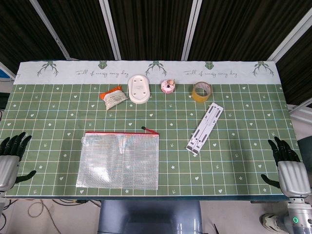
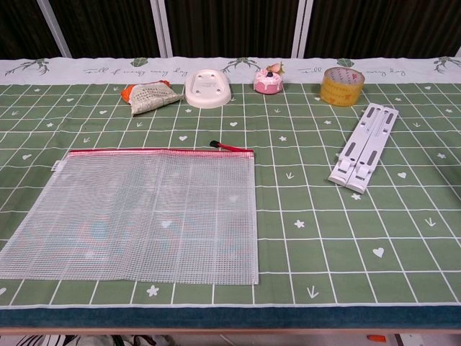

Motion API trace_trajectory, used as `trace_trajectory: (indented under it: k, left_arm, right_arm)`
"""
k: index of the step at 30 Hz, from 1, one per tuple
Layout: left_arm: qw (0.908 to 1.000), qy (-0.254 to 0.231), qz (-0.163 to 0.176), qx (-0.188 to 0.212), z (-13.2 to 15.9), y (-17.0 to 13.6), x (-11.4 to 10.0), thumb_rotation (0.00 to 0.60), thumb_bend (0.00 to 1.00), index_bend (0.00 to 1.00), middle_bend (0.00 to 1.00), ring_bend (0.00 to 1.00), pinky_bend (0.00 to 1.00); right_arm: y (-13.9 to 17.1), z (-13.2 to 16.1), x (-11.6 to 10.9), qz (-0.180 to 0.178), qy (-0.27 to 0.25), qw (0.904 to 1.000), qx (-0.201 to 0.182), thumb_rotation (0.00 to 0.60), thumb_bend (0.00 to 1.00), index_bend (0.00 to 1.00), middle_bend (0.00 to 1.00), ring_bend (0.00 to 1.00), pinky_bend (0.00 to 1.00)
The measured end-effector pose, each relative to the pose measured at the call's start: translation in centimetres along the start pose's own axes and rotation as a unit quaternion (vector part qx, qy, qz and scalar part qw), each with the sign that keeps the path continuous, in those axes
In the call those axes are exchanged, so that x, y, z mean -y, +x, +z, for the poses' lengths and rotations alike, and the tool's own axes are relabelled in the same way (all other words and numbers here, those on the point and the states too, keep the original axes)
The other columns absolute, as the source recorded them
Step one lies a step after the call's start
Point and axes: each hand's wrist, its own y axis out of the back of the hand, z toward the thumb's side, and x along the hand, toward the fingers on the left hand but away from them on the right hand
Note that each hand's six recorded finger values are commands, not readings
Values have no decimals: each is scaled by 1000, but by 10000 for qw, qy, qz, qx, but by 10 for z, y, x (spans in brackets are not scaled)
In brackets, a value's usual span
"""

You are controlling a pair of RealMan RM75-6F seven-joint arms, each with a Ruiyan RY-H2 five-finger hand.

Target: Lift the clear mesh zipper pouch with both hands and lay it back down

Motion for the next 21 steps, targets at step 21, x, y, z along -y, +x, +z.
trace_trajectory:
  k: [21]
  left_arm:
    - [10000, 14, -30, 44, 12, 6, -1, 600, 36, 0, 0, 0, 0]
  right_arm:
    - [-3, -2, 2, -12, -4, 10000, 84, 600, 149, 0, 0, 0, 200]
